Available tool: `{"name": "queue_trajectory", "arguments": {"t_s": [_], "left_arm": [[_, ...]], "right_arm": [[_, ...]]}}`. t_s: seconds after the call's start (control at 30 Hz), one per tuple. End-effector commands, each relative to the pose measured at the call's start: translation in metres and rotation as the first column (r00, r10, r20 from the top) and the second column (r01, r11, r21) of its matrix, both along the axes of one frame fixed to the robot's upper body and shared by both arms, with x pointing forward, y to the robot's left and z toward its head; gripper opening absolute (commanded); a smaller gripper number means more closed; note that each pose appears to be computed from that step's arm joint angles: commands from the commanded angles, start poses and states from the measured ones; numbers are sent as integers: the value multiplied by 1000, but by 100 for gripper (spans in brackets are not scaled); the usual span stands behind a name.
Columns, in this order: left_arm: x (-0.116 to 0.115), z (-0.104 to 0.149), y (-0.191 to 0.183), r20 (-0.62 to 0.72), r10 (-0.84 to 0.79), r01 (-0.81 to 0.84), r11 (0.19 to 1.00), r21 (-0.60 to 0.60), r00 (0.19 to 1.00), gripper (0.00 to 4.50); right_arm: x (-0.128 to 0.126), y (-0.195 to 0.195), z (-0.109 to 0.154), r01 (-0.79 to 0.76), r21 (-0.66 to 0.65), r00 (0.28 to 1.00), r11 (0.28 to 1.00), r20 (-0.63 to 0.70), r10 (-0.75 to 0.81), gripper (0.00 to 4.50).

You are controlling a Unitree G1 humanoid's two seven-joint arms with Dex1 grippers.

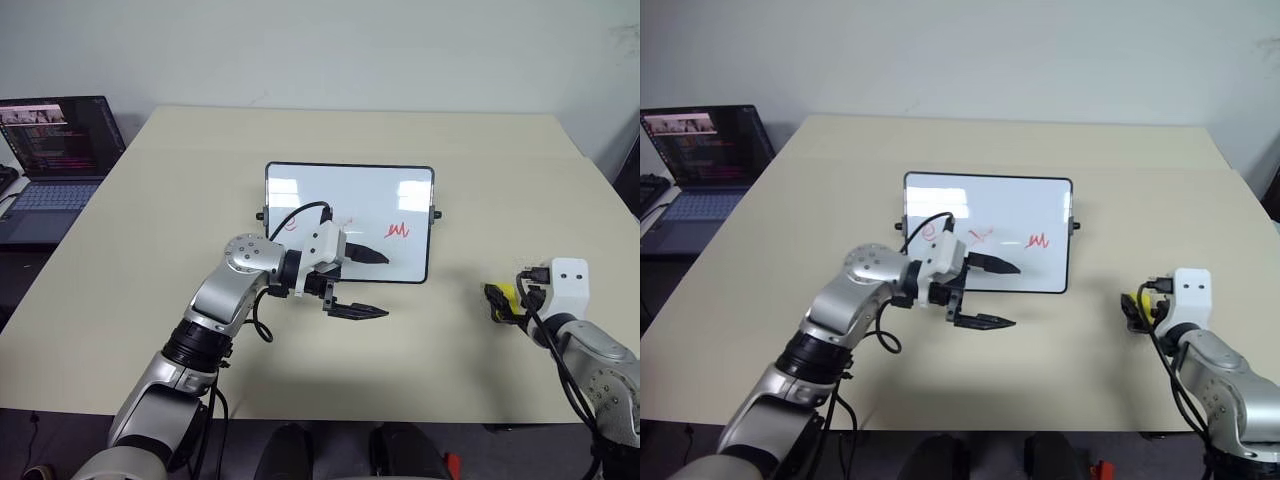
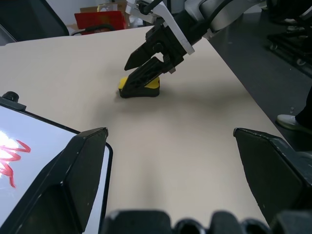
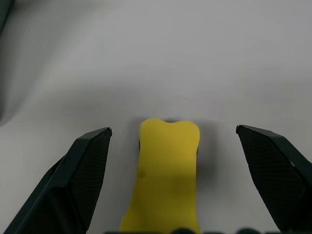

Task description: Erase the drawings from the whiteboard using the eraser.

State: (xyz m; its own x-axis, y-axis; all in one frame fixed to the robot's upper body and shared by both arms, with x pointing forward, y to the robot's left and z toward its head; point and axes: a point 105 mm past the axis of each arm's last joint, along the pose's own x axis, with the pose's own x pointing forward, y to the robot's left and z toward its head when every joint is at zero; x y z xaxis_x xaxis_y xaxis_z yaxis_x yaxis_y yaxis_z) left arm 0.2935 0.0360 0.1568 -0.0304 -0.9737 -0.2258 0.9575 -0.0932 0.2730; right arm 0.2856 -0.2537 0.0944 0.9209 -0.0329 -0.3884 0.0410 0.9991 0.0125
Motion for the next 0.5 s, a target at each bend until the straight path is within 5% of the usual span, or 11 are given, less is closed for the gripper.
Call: {"name": "queue_trajectory", "arguments": {"t_s": [0.03,0.13,0.5], "left_arm": [[-3,8,-3,43,-9,10,1000,-25,999,450],[-3,8,-3,43,-9,10,1000,-26,999,450],[-3,6,-2,41,-1,2,1000,-25,999,450]], "right_arm": [[2,0,7,-1,-9,1000,1000,27,2,448],[2,0,5,0,-6,1000,1000,23,1,448],[0,4,-4,-10,12,1000,1000,-4,10,98]]}}
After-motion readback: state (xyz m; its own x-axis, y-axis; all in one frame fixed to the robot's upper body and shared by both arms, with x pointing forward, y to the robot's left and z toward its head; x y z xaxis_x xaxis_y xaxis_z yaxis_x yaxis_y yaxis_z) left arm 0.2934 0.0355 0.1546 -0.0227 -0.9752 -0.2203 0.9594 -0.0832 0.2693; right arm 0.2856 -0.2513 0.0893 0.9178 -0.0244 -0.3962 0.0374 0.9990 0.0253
